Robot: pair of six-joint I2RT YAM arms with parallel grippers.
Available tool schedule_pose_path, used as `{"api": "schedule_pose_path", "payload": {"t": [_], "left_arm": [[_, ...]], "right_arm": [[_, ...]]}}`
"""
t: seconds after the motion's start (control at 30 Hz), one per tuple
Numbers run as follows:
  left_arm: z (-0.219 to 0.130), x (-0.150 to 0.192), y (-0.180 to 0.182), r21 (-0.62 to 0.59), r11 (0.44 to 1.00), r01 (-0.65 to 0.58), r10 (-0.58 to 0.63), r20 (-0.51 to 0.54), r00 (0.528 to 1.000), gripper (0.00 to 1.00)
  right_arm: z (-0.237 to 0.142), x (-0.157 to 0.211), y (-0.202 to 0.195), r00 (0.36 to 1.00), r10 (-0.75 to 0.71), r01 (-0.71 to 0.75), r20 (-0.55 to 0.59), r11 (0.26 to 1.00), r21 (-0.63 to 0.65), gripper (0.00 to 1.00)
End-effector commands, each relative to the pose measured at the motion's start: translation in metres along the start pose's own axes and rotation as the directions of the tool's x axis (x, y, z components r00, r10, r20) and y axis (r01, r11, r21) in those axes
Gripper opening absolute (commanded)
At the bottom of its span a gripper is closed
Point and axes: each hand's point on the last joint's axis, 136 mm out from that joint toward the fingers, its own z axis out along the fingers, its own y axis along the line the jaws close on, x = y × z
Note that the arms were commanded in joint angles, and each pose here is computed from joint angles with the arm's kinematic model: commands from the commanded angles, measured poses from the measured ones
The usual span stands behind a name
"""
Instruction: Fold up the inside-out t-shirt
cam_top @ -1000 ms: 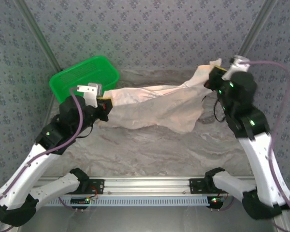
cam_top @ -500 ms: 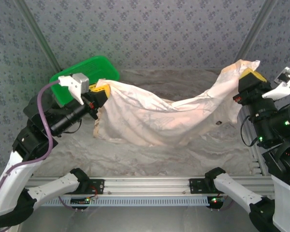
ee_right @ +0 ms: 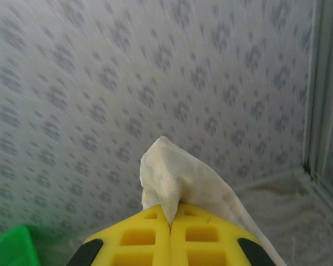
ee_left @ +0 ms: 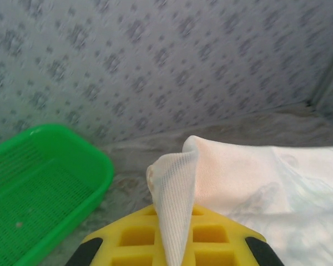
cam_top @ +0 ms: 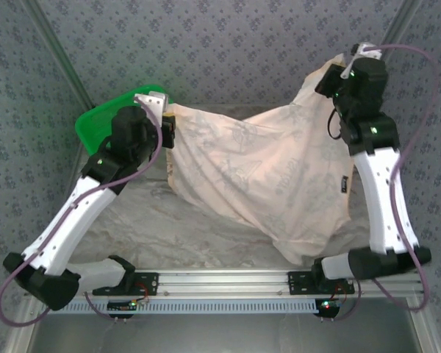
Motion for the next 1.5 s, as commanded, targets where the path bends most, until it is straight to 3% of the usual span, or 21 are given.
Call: {"api": "schedule_pose_path", "payload": {"t": [0.0,0.2,0.43,0.5,0.6,0.7,0.77,0.97,1.03,1.13,1.3,1.47], "left_arm": [[-0.018,-0.035,-0.012,0.083,0.997,0.011,-0.021,0.128,0.992,0.0],[-0.089,-0.071,-0.039,0.272,0.962,-0.03,-0.046,0.268,0.962,0.0],[-0.185,-0.078,-0.084,0.495,0.841,-0.221,-0.018,0.432,0.902,0.0],[-0.203,-0.081,-0.094,0.542,0.797,-0.266,-0.023,0.468,0.884,0.0],[-0.201,-0.086,-0.092,0.516,0.813,-0.269,-0.016,0.483,0.876,0.0],[-0.169,-0.09,-0.065,0.348,0.918,-0.188,0.011,0.452,0.892,0.0],[-0.147,-0.088,-0.05,0.234,0.96,-0.156,0.049,0.406,0.912,0.0],[-0.104,-0.095,-0.015,-0.029,0.996,-0.084,0.089,0.3,0.95,0.0],[-0.101,-0.097,-0.02,-0.014,0.993,-0.116,0.114,0.302,0.946,0.0],[-0.11,-0.098,-0.04,0.111,0.982,-0.15,0.106,0.33,0.938,0.0],[-0.144,-0.079,-0.065,0.313,0.926,-0.211,0.102,0.331,0.938,0.0],[-0.181,-0.064,-0.075,0.433,0.867,-0.248,0.077,0.375,0.924,0.0]], "right_arm": [[-0.024,-0.026,0.012,0.999,0.026,-0.022,0.045,0.996,-0.084,0.0],[-0.108,-0.054,0.025,0.985,0.05,-0.011,0.167,0.975,-0.222,0.0],[-0.241,-0.079,0.047,0.934,0.099,0.075,0.343,0.884,-0.461,0.0],[-0.264,-0.083,0.045,0.911,0.126,0.088,0.393,0.871,-0.483,0.0],[-0.262,-0.082,0.036,0.911,0.131,0.062,0.39,0.893,-0.446,0.0],[-0.23,-0.075,0.026,0.932,0.131,0.002,0.338,0.93,-0.367,0.0],[-0.205,-0.07,0.018,0.944,0.135,-0.04,0.302,0.952,-0.302,0.0],[-0.137,-0.069,0.015,0.969,0.079,-0.04,0.236,0.985,-0.166,0.0],[-0.127,-0.073,0.019,0.975,0.064,-0.03,0.213,0.987,-0.16,0.0],[-0.132,-0.076,0.023,0.975,0.062,-0.022,0.215,0.983,-0.182,0.0],[-0.174,-0.07,0.018,0.97,0.057,-0.004,0.238,0.976,-0.219,0.0],[-0.229,-0.058,0.024,0.966,0.045,0.044,0.255,0.941,-0.335,0.0]]}}
